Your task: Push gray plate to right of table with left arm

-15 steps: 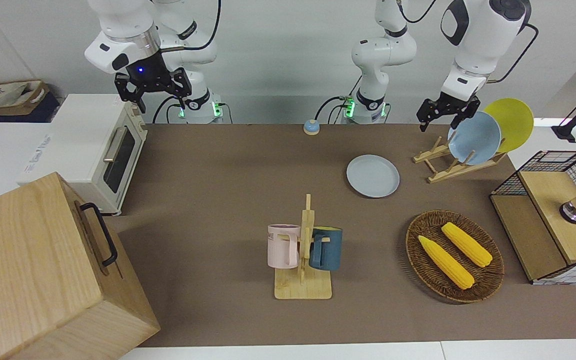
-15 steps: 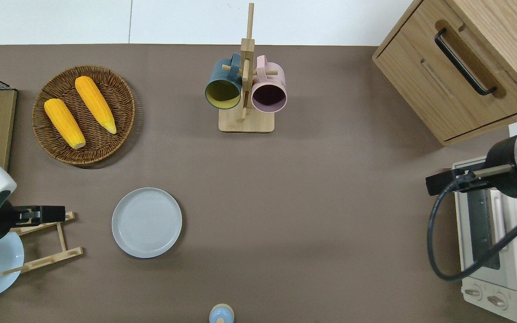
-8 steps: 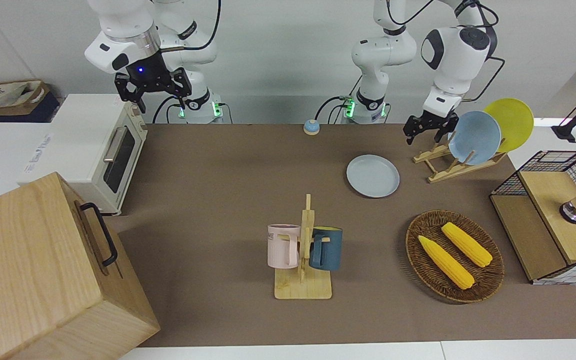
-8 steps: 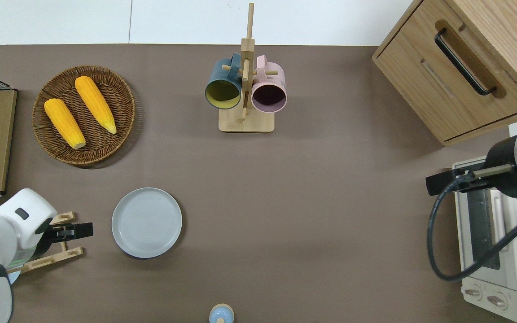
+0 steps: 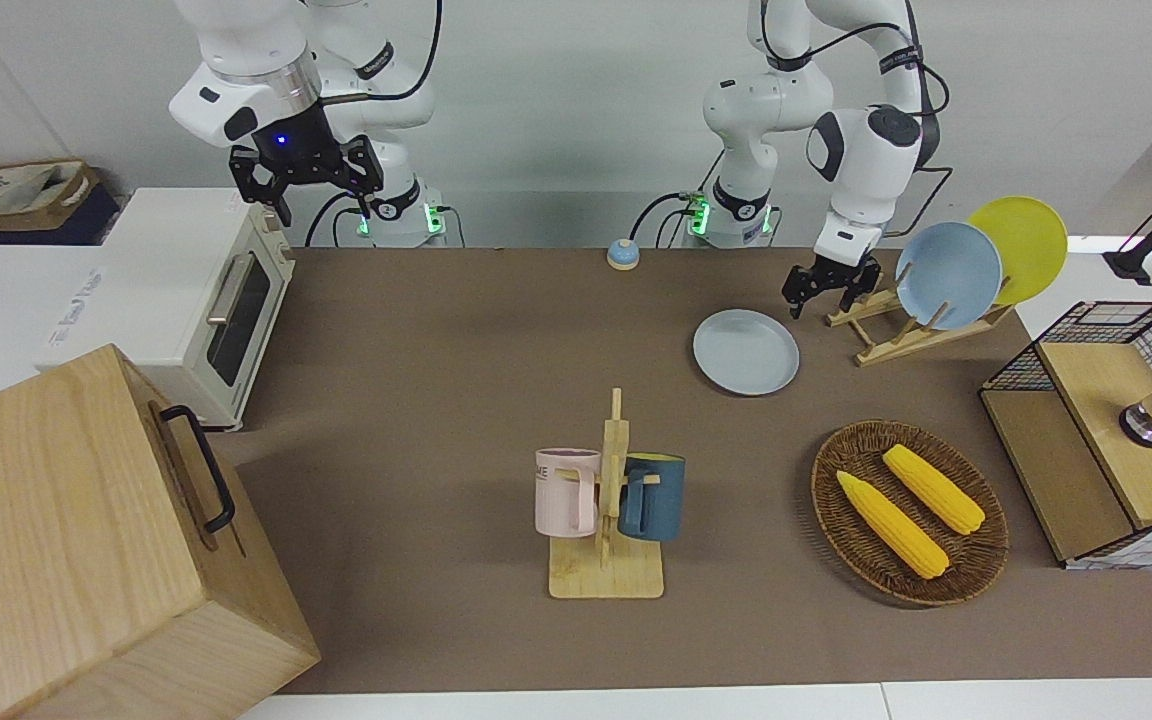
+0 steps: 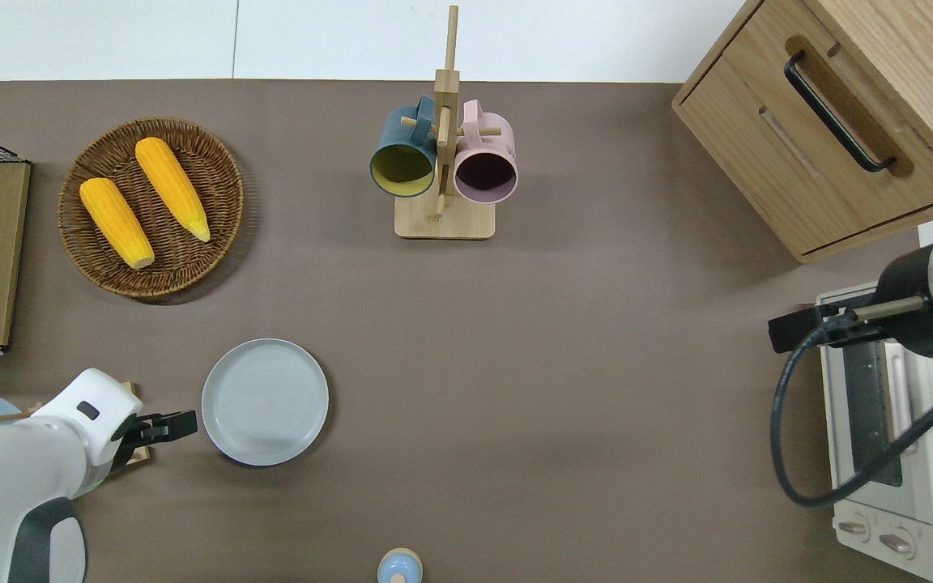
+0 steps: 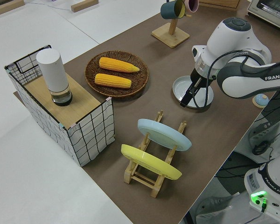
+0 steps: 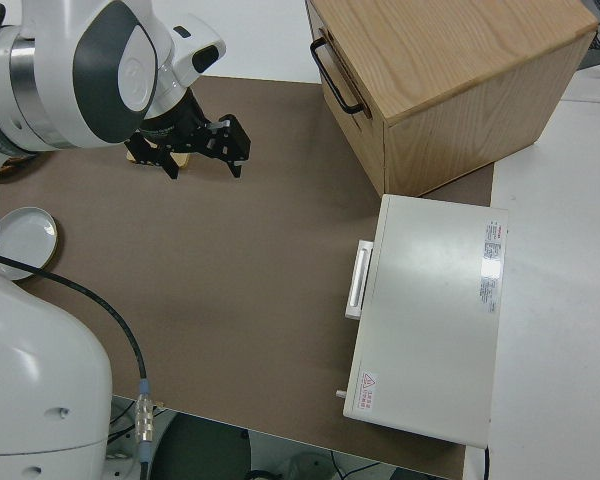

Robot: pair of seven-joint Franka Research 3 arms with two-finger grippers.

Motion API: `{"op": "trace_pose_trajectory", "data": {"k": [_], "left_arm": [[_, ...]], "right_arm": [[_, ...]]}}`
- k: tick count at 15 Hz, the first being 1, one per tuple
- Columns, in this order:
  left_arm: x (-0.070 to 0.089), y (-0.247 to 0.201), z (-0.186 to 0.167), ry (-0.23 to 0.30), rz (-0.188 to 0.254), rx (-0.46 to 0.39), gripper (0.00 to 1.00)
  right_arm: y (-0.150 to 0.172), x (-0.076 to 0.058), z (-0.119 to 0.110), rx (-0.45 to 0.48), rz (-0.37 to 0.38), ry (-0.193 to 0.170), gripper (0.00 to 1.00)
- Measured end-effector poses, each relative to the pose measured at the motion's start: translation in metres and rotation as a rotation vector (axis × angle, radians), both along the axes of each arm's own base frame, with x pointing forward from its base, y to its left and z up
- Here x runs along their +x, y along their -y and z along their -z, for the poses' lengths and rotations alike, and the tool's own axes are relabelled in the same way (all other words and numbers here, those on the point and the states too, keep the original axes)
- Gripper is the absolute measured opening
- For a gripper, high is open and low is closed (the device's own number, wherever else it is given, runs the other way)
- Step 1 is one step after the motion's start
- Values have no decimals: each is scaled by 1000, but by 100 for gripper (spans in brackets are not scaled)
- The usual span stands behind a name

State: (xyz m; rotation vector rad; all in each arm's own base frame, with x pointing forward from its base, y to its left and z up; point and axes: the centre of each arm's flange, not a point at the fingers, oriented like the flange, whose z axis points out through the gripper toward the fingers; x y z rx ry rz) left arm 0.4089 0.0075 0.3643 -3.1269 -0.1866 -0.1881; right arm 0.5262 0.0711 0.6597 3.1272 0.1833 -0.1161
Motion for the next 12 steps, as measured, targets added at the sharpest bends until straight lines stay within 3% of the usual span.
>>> {"op": "trace_pose_trajectory", "data": {"k": [7,8,12], "left_arm": [[6,28,67,19,-21,-21,97],[7,30,73,19,-23,-23,87],[9,30,69,35,-74,-31,26]], "right_arm": [[0,0,0,0,0,0,99],[0,0,0,0,0,0,99],[0,0,0,0,0,0,99]]}}
